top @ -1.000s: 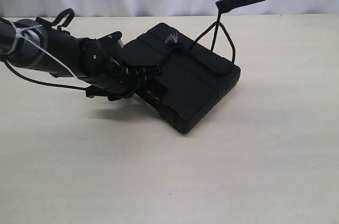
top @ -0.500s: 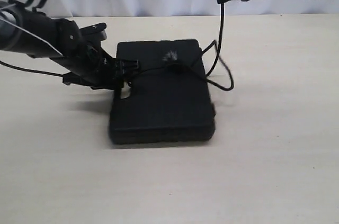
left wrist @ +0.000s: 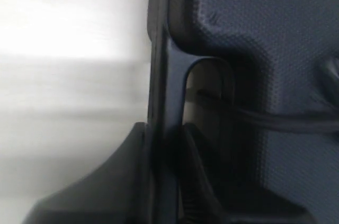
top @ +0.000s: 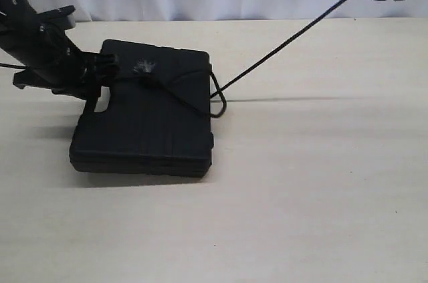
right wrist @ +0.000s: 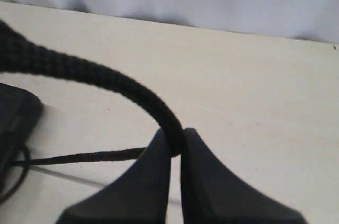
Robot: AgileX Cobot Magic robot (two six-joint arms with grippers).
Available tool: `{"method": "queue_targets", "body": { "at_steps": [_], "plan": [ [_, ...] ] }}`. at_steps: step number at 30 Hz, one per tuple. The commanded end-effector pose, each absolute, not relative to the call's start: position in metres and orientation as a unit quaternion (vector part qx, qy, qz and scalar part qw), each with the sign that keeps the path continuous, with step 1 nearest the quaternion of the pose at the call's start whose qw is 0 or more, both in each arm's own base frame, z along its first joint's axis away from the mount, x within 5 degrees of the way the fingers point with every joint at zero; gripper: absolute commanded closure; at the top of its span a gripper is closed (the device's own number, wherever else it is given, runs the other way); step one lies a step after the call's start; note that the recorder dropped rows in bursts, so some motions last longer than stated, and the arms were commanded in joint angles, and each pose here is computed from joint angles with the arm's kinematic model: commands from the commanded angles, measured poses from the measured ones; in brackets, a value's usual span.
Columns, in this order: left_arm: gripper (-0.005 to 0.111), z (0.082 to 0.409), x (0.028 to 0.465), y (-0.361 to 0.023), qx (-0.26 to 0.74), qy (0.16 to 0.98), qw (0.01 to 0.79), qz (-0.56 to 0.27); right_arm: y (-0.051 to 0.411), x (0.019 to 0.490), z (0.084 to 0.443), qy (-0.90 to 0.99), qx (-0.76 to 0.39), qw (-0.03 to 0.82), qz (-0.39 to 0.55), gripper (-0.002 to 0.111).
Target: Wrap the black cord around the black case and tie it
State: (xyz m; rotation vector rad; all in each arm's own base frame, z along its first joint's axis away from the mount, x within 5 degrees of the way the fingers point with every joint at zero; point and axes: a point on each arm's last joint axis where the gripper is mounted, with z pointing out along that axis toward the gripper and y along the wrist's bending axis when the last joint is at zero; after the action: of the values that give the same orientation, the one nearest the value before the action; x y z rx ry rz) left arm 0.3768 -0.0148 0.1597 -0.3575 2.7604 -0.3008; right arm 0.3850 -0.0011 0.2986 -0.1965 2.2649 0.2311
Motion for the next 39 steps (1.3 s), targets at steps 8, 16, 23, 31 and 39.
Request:
{"method": "queue_targets", "body": {
  "at_steps": [8,16,23,31,39],
  "plan": [
    [0.107,0.168,0.377,0.015,-0.169,0.964,0.18,-0.102,-0.095,0.368,0.252,0.919,0.059,0.388,0.034,0.104],
    [0.107,0.168,0.379,0.016,-0.168,0.962,0.191,-0.099,-0.111,0.371,0.202,0.936,0.092,0.34,0.029,0.104],
    [0.107,0.15,0.383,0.017,-0.174,0.963,0.181,-0.096,-0.118,0.374,0.153,0.943,0.112,0.312,0.011,0.104],
    [0.107,0.132,0.386,0.021,-0.154,0.969,0.177,-0.072,-0.127,0.378,0.139,0.939,0.127,0.319,-0.011,0.104],
    [0.107,0.133,0.393,0.017,-0.167,0.96,0.208,-0.081,-0.148,0.37,0.139,0.933,0.164,0.319,-0.012,0.104]
  ]
}}
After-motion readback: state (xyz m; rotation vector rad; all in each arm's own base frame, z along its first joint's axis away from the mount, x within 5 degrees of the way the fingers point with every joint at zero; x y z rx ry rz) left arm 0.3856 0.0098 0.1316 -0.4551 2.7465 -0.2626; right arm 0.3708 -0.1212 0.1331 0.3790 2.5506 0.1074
